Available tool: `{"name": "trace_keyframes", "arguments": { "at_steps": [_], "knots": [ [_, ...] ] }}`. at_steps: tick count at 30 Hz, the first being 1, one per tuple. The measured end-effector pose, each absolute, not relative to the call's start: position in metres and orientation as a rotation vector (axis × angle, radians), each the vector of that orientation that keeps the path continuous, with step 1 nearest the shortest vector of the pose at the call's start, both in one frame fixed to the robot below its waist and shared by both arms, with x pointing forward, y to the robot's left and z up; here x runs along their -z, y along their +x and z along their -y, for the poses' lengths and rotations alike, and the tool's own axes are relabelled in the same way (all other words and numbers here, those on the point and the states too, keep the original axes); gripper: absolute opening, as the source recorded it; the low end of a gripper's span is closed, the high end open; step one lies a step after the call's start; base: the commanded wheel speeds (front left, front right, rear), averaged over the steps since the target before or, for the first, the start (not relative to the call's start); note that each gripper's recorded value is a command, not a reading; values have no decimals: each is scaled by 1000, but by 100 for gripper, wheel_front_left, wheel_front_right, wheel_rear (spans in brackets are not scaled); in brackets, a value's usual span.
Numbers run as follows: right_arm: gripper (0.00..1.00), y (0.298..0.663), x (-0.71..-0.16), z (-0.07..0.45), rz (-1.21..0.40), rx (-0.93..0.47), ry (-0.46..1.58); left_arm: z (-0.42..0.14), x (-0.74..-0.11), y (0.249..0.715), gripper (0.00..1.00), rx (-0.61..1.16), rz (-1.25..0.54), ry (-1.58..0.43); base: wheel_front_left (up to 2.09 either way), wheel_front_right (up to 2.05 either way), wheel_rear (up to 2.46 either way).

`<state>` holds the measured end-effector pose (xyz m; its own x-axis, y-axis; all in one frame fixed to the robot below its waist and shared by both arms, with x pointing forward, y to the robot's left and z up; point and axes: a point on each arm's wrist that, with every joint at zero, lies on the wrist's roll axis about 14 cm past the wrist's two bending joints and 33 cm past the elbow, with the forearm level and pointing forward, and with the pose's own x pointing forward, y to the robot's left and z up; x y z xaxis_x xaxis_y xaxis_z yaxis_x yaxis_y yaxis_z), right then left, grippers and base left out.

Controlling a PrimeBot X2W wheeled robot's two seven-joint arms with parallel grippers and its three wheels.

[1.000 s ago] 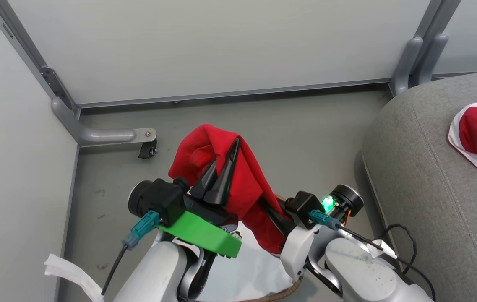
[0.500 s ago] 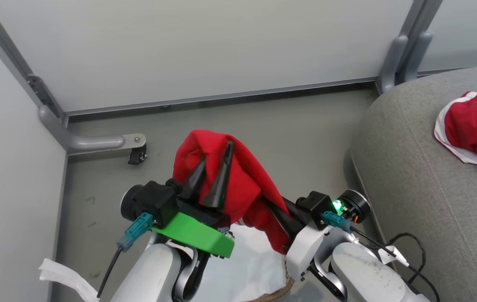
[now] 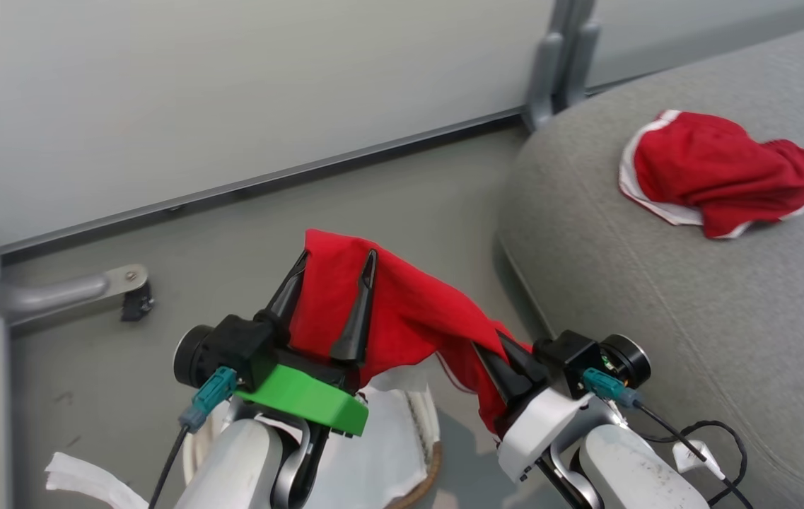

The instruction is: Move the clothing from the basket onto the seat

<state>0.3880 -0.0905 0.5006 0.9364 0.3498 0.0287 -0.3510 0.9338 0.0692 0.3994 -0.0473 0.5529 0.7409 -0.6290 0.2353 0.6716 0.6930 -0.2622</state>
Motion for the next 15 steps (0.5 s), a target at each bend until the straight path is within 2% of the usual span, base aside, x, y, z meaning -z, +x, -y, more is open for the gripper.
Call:
{"name": "trace_keyframes", "arguments": {
  "at_steps": [9, 15],
  "knots": [
    [0, 362, -507, 164, 45, -120, 97, 100, -541, 394, 100, 875, 82, -361, 0, 0, 0],
    [0, 339, -511, 217, 66, 61, 111, 143, -533, 374, 100, 1021, 42, -363, 0, 0, 0]
  ]
}}
